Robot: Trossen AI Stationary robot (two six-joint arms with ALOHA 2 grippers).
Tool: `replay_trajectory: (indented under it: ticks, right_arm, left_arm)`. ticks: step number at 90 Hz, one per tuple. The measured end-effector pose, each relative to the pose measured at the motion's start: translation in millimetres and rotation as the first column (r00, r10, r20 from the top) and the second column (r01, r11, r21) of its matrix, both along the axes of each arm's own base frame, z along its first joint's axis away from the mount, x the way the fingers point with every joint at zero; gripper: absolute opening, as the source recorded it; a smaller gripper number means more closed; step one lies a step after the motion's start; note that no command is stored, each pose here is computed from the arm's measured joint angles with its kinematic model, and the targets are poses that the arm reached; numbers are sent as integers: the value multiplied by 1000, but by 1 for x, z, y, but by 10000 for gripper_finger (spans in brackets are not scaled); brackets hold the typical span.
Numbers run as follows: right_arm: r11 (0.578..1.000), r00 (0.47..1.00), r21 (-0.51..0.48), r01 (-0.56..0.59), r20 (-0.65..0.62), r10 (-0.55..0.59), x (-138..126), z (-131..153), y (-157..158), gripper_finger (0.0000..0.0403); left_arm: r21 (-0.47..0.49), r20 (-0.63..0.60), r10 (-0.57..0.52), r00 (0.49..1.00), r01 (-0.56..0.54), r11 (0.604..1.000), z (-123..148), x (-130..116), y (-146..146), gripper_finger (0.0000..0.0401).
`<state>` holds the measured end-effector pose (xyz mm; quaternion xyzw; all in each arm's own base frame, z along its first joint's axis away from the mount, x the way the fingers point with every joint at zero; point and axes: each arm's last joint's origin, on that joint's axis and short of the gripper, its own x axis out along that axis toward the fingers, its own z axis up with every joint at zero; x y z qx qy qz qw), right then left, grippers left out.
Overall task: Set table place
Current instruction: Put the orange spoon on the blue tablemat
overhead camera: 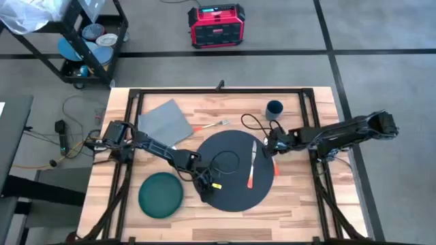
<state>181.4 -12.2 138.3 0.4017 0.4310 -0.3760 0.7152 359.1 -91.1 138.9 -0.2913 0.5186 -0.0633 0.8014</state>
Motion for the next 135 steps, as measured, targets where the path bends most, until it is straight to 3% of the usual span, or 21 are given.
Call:
replay_trajectory:
  ticks: [13,29,70,87,111,135]
  right_arm:
    - [1000,1000,-5,19,-1,-19,1,-1,-6,120]
    - [999,999,-28,-20,30,21,-1,6,-8,13]
    - [998,995,-56,17,103,-11,-41,41,-1,0]
    - [995,988,-90,42,155,-28,-40,44,-12,23]
    - [989,956,67,129,256,-142,-44,9,-24,94]
    - [981,950,95,172,249,-190,-46,5,-24,150]
  left_arm:
    - [1,-1,-1,1000,1,1000,0,0,0,0]
    - [2,0,-3,1000,3,1000,0,0,0,0]
    - [3,1,-6,1000,6,1000,0,0,0,0]
    - [-7,0,-10,1000,10,1000,0,0,1,0]
    - [-21,-3,-21,1000,21,1000,0,0,1,0]
    - [-23,0,-37,999,37,999,0,0,1,0]
